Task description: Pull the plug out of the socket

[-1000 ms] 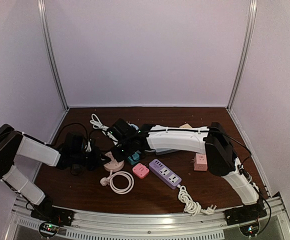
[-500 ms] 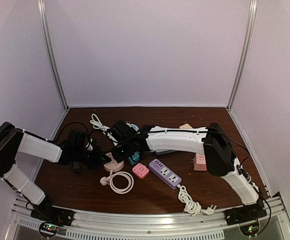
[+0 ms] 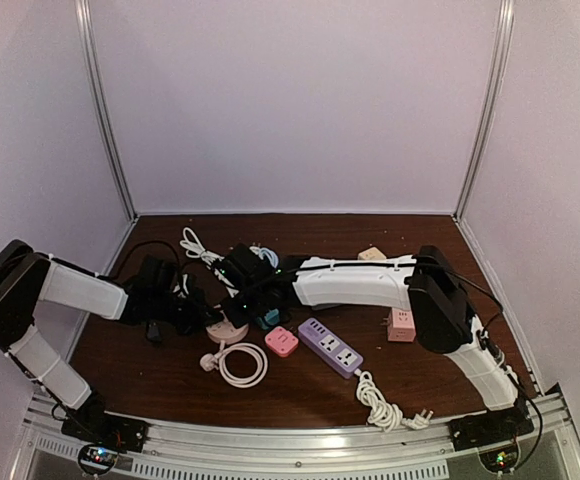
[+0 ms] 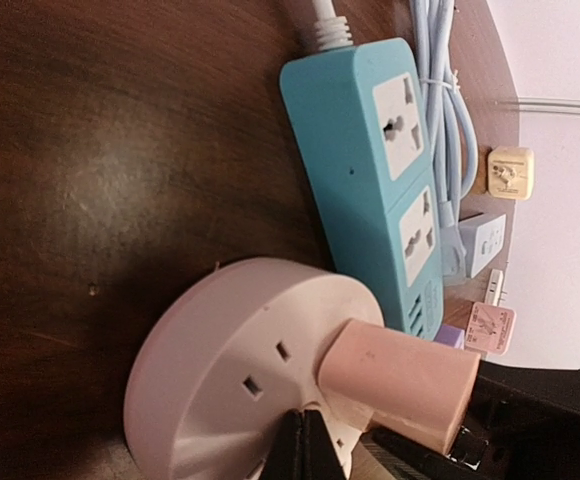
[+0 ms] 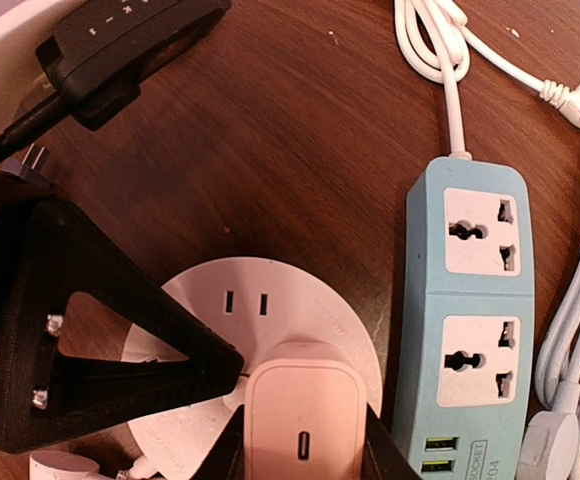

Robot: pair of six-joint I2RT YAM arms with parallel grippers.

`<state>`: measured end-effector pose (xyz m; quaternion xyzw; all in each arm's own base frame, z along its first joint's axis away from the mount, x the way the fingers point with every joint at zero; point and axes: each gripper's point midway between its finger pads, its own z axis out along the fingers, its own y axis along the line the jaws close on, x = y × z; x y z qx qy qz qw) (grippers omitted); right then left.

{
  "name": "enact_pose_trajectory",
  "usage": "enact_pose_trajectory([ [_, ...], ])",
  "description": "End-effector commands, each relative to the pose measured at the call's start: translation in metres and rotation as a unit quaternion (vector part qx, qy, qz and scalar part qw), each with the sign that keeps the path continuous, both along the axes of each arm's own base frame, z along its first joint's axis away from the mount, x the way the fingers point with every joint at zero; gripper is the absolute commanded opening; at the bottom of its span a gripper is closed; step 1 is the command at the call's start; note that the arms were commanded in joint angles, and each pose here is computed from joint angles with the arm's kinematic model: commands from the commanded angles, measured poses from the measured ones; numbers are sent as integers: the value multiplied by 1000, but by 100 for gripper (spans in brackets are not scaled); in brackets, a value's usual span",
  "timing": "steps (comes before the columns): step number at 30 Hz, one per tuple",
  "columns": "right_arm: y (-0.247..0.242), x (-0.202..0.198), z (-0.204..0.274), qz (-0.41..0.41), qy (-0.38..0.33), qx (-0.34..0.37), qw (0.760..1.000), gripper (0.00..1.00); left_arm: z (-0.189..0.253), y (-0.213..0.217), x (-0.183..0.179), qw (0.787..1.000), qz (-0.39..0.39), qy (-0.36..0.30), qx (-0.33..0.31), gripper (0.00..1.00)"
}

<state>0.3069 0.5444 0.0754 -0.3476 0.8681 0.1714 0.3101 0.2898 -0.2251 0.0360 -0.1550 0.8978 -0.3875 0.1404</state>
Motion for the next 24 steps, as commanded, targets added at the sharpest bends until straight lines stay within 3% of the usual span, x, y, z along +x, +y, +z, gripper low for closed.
enact_pose_trajectory([
  [1,12,10,85,-8,-53,82,995,16,-80,57,-60,978,27,144,151,0],
  [10,8,16,97,-2,-22,106,994,16,-84,61,-62,975,30,148,162,0],
  [24,2,5,108,15,-76,69,995,16,-82,69,-61,970,42,152,185,0],
])
